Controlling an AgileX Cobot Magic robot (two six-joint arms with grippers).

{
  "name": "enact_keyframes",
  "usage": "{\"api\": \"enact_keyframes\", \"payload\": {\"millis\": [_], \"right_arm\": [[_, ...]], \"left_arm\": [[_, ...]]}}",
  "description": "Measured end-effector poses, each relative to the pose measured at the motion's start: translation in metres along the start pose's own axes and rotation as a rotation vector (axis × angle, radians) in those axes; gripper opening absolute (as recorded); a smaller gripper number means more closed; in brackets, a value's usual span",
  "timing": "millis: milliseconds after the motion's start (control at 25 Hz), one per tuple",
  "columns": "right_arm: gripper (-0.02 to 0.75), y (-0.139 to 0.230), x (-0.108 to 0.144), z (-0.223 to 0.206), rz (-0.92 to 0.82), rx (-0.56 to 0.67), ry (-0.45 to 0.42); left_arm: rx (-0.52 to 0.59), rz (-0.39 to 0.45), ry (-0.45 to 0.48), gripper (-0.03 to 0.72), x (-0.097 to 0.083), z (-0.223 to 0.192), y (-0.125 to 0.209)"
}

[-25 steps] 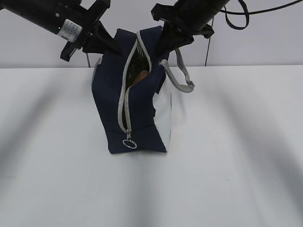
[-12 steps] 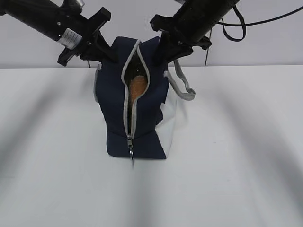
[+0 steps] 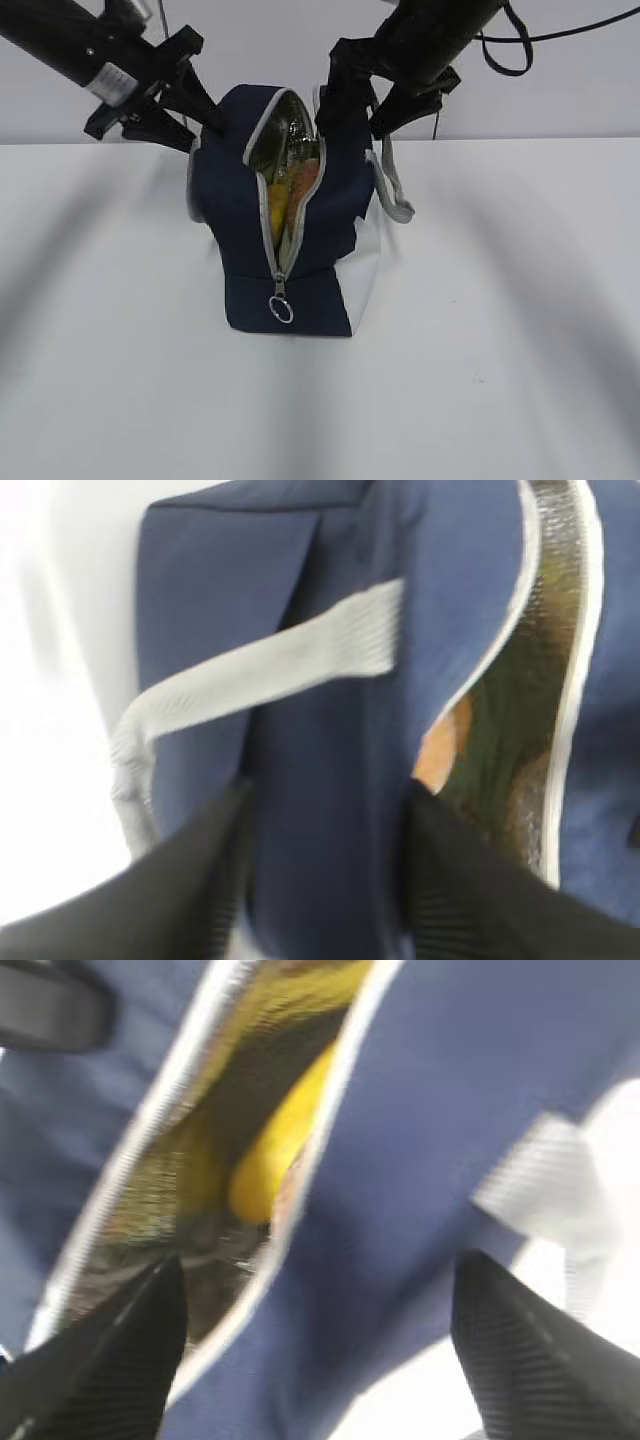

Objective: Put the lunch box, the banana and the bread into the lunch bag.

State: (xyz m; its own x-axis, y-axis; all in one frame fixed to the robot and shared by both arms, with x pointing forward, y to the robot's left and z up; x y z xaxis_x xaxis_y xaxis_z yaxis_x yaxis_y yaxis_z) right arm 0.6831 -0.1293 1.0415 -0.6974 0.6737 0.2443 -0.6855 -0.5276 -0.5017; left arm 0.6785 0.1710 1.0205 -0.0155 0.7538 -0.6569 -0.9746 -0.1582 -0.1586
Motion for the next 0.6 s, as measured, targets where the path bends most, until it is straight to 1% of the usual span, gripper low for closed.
{"api": "enact_keyframes", "payload": {"millis": [40,120,200,280,360,440,600], "right_arm": [[0.611,0.000,0.000,0.005,0.015,0.002,0.022],[0.610,-0.001,0.001,0.018,0.039,-0.001,0.066],[0.607,-0.003,0.007,0.036,0.072,-0.012,0.116],[0.605,-0.004,0.013,0.053,0.094,-0.024,0.164],[0.602,-0.006,0.023,0.067,0.129,-0.030,0.207],[0.595,-0.008,0.040,0.073,0.175,-0.026,0.231],[0.591,-0.005,0.082,0.075,0.296,0.017,0.262]], "left_arm": [[0.001,-0.003,-0.002,0.369,0.001,0.005,-0.001],[-0.009,-0.013,-0.002,0.405,-0.001,0.019,-0.002],[-0.027,-0.034,0.004,0.419,-0.008,0.036,-0.001],[-0.061,-0.066,0.009,0.424,-0.020,0.056,0.001],[-0.091,-0.099,-0.002,0.426,-0.028,0.071,0.004],[-0.114,-0.132,-0.029,0.426,-0.034,0.084,0.009],[-0.156,-0.181,-0.072,0.427,-0.042,0.106,0.017]]}}
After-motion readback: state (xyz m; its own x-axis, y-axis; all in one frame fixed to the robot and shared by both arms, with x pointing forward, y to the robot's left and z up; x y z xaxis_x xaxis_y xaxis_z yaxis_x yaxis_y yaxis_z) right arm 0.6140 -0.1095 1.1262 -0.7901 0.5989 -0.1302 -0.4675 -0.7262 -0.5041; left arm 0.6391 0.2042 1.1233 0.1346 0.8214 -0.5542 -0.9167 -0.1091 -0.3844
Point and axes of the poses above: a point on each arm's last joint axis where the gripper is mounted, z pointing back along that axis away from the gripper, x along the wrist's bending axis when the last joint is at zero, y = z × x, the point moved 3 cm from there along -z, pointing out along that axis toward the gripper, and after that the axes turned 12 degrees about z, right-handed, at the moved point
